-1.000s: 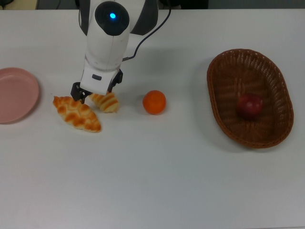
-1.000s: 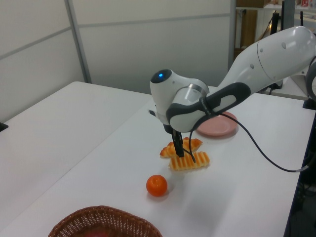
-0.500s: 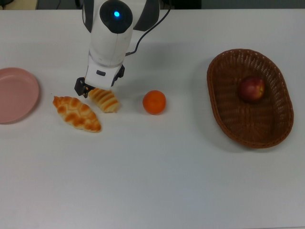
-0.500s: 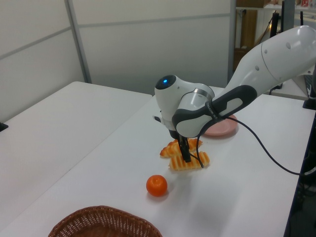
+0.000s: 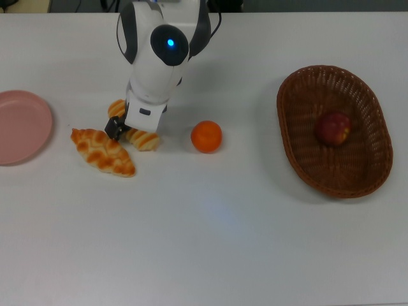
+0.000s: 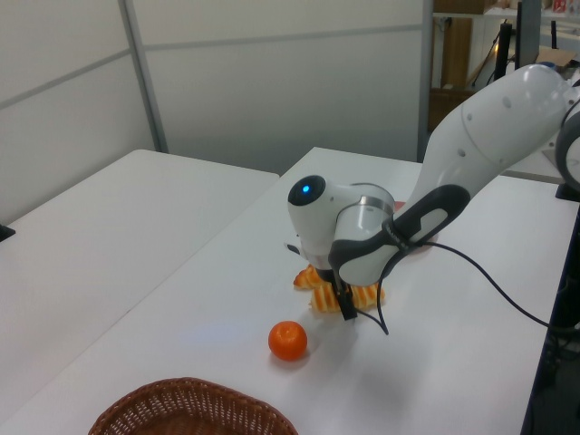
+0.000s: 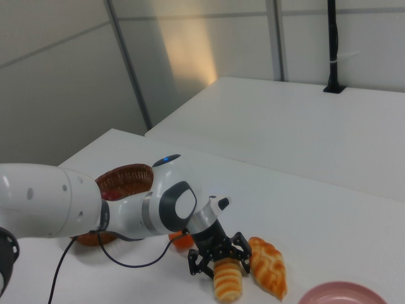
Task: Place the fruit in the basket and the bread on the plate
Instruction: 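Lower and grasp the striped bread roll, then lift the striped roll and carry it onto the pink plate, then open the gripper and raise it off the plate, then lower the gripper onto the orange and grasp it, then lift the orange and carry it into the basket beside the apple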
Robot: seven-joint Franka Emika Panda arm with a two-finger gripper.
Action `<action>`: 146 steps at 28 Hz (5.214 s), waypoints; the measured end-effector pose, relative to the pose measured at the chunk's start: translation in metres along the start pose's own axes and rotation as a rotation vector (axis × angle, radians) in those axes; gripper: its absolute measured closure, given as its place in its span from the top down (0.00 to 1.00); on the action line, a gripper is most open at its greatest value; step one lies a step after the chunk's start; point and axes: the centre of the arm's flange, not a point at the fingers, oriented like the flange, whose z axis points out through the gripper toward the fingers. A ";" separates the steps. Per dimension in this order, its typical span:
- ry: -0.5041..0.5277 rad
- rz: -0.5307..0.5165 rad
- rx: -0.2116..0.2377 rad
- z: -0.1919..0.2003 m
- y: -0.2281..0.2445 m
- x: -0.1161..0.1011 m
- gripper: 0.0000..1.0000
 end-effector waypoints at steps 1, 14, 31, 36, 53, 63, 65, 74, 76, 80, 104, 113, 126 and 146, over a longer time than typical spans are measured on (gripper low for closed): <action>0.010 0.009 0.000 0.003 0.000 0.001 0.99; 0.189 0.303 0.123 -0.056 0.044 -0.005 0.50; 0.237 0.818 0.279 -0.082 0.187 -0.135 0.37; 0.205 0.894 0.296 -0.051 0.207 -0.171 0.37; 0.188 1.006 0.260 0.035 0.241 -0.216 0.74; 0.201 1.008 0.247 0.026 0.246 -0.217 1.00; 0.209 1.006 0.241 0.021 0.248 -0.216 1.00; 0.119 0.710 0.330 -0.068 0.194 -0.160 1.00; 0.097 0.617 0.349 -0.100 0.167 -0.136 1.00; 0.076 0.473 0.361 -0.153 0.113 -0.089 1.00; 0.117 0.446 0.273 -0.140 -0.085 0.068 1.00; 0.119 0.469 0.254 -0.113 -0.091 0.085 1.00; 0.088 0.464 0.201 -0.086 -0.071 0.083 1.00; 0.086 0.444 0.191 -0.077 -0.076 0.093 0.81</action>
